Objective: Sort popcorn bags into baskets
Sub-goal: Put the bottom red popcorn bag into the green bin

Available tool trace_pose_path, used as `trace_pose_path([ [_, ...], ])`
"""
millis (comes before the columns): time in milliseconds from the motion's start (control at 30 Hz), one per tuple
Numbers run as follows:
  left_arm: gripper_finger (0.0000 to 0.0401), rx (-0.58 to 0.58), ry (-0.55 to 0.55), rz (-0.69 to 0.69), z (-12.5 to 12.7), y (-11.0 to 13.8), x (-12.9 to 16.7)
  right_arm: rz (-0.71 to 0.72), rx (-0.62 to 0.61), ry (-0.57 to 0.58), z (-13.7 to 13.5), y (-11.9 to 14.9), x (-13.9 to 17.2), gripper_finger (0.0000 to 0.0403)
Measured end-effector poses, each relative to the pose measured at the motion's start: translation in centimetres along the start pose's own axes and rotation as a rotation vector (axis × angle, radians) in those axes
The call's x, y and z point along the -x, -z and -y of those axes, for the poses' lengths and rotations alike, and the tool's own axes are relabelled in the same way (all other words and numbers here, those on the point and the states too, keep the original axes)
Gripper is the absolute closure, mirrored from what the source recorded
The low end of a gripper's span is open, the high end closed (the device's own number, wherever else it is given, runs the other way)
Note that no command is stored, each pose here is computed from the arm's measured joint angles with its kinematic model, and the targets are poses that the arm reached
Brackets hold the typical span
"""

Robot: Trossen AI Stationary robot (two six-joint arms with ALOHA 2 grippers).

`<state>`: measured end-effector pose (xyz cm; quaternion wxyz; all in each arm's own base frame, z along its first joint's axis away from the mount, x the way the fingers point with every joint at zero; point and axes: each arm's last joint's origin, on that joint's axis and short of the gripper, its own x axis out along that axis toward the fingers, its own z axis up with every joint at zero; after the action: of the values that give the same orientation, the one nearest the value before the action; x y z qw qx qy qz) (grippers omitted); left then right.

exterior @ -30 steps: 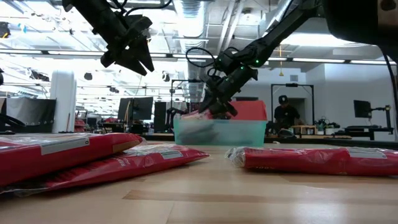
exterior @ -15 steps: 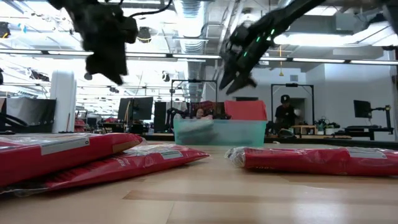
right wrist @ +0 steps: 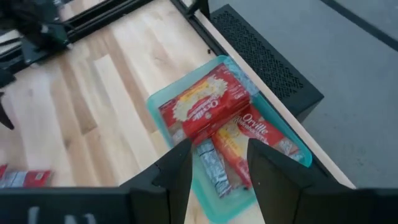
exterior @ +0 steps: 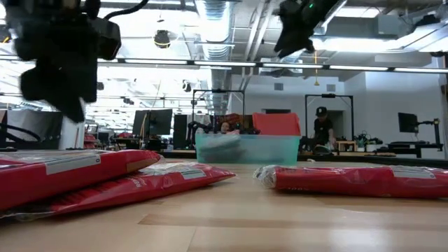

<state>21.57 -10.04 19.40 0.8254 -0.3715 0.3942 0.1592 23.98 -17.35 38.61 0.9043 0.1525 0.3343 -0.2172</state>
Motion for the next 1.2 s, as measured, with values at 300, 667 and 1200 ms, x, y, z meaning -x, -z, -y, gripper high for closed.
trace_pose_path([
  [300,0.0163,0.133,-0.025,-0.069,2.7,4.1,-5.1,-0.007,0.056,-0.012,-1.1,1.2,4.0,0.0222],
  [667,0.0170,0.156,-0.051,-0.179,5.3,6.0,-8.7,-0.036,0.103,-0.021,-1.4,1.9,4.9,0.0233],
  [1200,0.0398,0.179,-0.037,-0.260,5.1,4.9,-9.7,-0.062,0.122,-0.031,-1.7,2.7,6.4,0.0241],
])
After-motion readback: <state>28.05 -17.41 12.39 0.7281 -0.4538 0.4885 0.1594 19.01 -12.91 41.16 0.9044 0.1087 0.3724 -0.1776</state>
